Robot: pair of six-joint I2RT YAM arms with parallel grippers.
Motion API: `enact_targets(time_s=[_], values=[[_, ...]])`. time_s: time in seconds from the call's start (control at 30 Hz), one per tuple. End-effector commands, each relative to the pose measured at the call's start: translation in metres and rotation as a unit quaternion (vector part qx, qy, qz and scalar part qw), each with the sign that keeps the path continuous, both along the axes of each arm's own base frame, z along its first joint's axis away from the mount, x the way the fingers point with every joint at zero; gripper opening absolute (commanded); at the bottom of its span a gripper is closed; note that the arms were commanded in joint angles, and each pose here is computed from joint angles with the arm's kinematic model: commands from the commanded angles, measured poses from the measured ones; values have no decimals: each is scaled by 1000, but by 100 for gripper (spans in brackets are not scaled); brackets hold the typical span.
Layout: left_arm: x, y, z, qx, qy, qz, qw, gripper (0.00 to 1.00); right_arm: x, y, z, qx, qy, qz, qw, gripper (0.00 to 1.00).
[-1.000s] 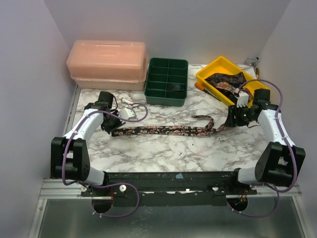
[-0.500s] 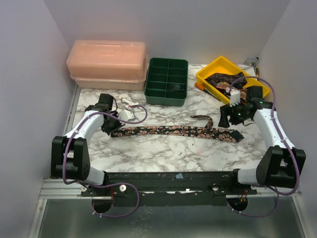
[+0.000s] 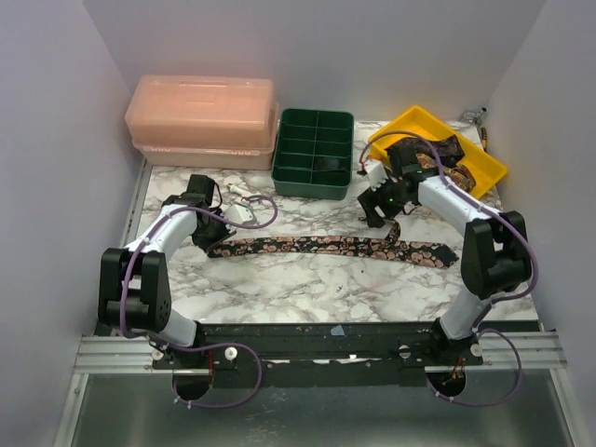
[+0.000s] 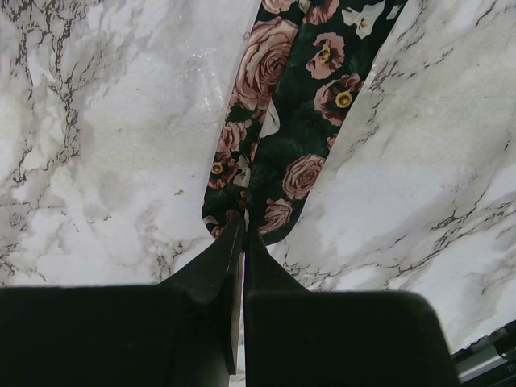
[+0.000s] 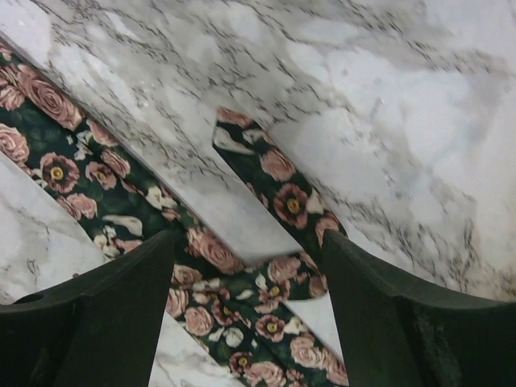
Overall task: Roll the ties
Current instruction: Flatten out the tie at the center of the board.
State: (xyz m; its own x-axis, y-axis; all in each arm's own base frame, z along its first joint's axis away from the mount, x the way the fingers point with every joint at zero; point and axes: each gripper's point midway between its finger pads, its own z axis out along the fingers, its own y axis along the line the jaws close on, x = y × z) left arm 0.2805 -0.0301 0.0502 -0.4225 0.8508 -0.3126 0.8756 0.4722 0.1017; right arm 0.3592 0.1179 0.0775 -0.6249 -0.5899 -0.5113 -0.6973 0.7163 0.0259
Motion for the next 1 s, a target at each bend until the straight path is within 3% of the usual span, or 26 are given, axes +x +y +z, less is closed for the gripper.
enact_targets(time_s=[0.0, 0.13, 0.2, 0.23, 0.33, 0.4, 0.57, 0.7, 0.87, 0.97], values=[[10, -1, 7, -8, -9, 15, 1000, 0, 21, 21, -11, -33, -25, 34, 999, 76], [12, -1, 8, -9, -10, 16, 1000, 0, 30, 18, -31, -60, -9, 32, 998, 73], [12, -1, 8, -9, -9, 16, 1000, 0, 28, 14, -37, -73, -1, 35, 997, 66], [12, -1, 7, -8, -9, 16, 1000, 0, 27, 12, -39, -77, 1, 38, 996, 58], [13, 0, 7, -6, -7, 16, 1000, 0, 15, 7, -35, -84, 13, 48, 995, 14], [14, 0, 8, -5, -8, 16, 1000, 0, 8, 1, -25, -77, 19, 49, 996, 1], [13, 6, 7, 0, -10, 23, 1000, 0, -6, -29, 26, -16, 18, 14, 1000, 1], [11, 13, 3, 6, -10, 30, 999, 0, -28, -70, 39, -16, 34, -31, 999, 1], [9, 16, 1, 9, -6, 32, 999, 0, -72, -119, 40, -1, 70, -59, 996, 19], [7, 18, 0, 12, -7, 29, 999, 0, -101, -147, 46, -14, 81, -24, 996, 23]])
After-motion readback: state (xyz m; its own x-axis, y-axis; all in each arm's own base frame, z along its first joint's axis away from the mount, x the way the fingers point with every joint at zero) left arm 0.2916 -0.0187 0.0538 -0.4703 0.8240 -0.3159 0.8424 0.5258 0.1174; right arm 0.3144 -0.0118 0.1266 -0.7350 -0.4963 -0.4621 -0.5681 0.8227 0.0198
